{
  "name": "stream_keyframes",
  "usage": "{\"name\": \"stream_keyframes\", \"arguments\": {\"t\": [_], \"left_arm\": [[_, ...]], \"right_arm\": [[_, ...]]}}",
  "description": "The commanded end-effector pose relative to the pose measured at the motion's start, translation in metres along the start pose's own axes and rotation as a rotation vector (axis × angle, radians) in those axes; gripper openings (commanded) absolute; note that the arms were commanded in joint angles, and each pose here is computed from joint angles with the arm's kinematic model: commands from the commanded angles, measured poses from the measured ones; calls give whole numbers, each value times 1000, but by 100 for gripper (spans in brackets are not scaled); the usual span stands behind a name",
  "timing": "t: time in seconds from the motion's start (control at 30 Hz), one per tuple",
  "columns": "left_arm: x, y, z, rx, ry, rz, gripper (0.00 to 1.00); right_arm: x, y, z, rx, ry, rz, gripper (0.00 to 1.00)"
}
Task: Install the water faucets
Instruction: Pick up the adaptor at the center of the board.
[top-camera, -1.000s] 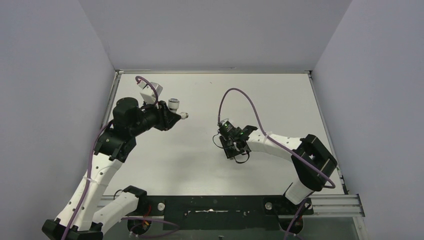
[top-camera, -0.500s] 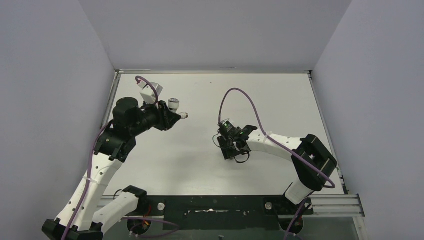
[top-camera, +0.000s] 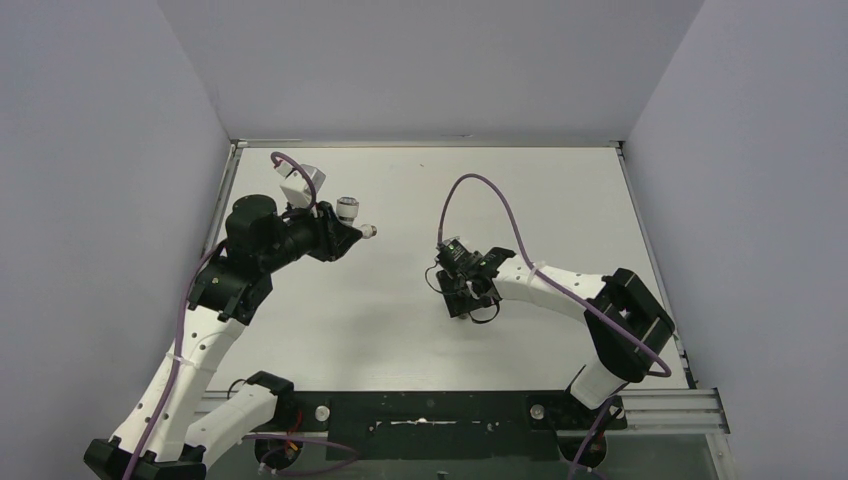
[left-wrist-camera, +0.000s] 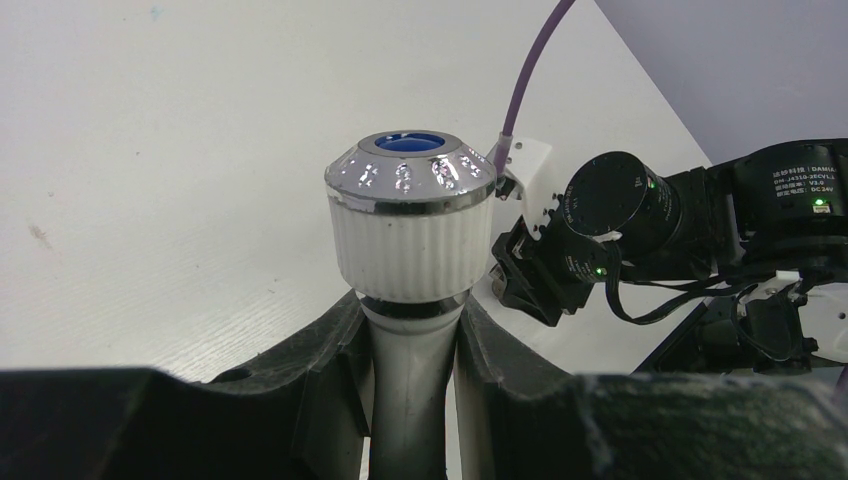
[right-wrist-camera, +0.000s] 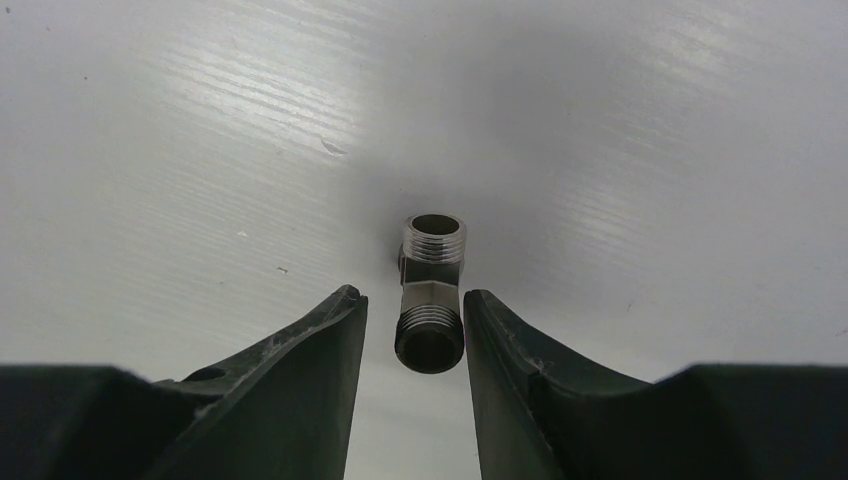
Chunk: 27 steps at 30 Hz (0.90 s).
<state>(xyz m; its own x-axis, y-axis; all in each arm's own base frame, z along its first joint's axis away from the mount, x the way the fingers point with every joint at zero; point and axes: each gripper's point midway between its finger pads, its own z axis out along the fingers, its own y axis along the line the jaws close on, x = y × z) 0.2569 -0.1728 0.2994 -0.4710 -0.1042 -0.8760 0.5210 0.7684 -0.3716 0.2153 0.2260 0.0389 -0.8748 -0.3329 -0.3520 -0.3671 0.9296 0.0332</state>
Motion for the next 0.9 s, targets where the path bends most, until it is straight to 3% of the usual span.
{"name": "stream_keyframes", "arguments": {"t": [0.0, 0.5, 0.87], "left_arm": [[-34, -13, -11, 31, -113, 32, 0], [-34, -12, -10, 29, -110, 35, 0], [-33, -11, -11, 25, -111, 35, 0]], "right_arm": [[-16, 4, -6, -14, -30, 15, 41], [-19, 2, 0, 6, -25, 10, 33], [-15, 0, 5, 12, -6, 3, 33]]}}
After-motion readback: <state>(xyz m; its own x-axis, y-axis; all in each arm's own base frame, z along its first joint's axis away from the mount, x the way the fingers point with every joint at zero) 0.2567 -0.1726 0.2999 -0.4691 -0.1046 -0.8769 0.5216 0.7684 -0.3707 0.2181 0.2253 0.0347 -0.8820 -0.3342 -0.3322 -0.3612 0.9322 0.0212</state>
